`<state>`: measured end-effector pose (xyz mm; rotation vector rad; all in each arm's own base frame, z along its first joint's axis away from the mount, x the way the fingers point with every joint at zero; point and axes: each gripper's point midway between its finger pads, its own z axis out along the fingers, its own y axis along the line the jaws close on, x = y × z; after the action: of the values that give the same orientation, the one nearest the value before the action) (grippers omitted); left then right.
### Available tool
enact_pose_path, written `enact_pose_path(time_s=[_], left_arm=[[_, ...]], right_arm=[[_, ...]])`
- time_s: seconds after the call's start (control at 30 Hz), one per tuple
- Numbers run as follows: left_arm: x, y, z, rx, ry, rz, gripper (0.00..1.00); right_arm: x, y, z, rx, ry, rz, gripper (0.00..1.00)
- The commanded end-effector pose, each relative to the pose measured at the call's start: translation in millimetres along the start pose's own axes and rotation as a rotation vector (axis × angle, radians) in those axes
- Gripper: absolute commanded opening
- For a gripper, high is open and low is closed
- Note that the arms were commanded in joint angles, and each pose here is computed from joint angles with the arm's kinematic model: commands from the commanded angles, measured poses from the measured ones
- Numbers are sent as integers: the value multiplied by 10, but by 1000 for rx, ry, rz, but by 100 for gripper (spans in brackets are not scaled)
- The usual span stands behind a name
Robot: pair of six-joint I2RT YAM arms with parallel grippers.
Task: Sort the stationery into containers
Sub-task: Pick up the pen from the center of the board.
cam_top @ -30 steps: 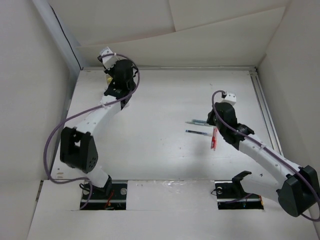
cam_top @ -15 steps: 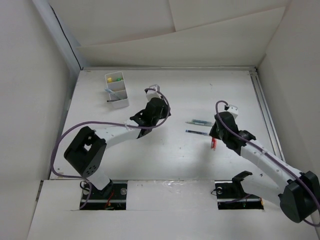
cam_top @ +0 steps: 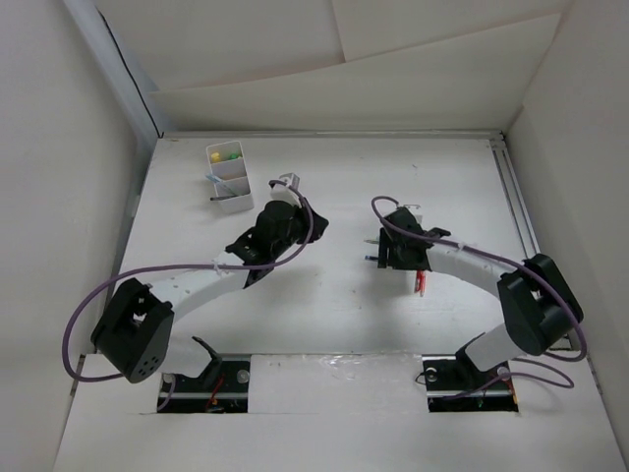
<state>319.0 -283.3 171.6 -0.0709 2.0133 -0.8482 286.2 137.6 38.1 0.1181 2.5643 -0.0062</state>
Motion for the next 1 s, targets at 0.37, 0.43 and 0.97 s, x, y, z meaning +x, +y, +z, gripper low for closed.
enact_pose_path(time_s=[0.37, 0.43, 0.97], left_arm=[[-192, -160, -155, 79, -49, 3, 10], [-184, -128, -153, 64, -48, 3, 10], [-361, -24, -236, 3, -101, -5, 10]], right_arm=[[-183, 78, 175, 86, 42, -191, 83], [-197, 90, 194, 86, 44, -203, 85], [132, 490, 108, -195, 139, -240, 43]])
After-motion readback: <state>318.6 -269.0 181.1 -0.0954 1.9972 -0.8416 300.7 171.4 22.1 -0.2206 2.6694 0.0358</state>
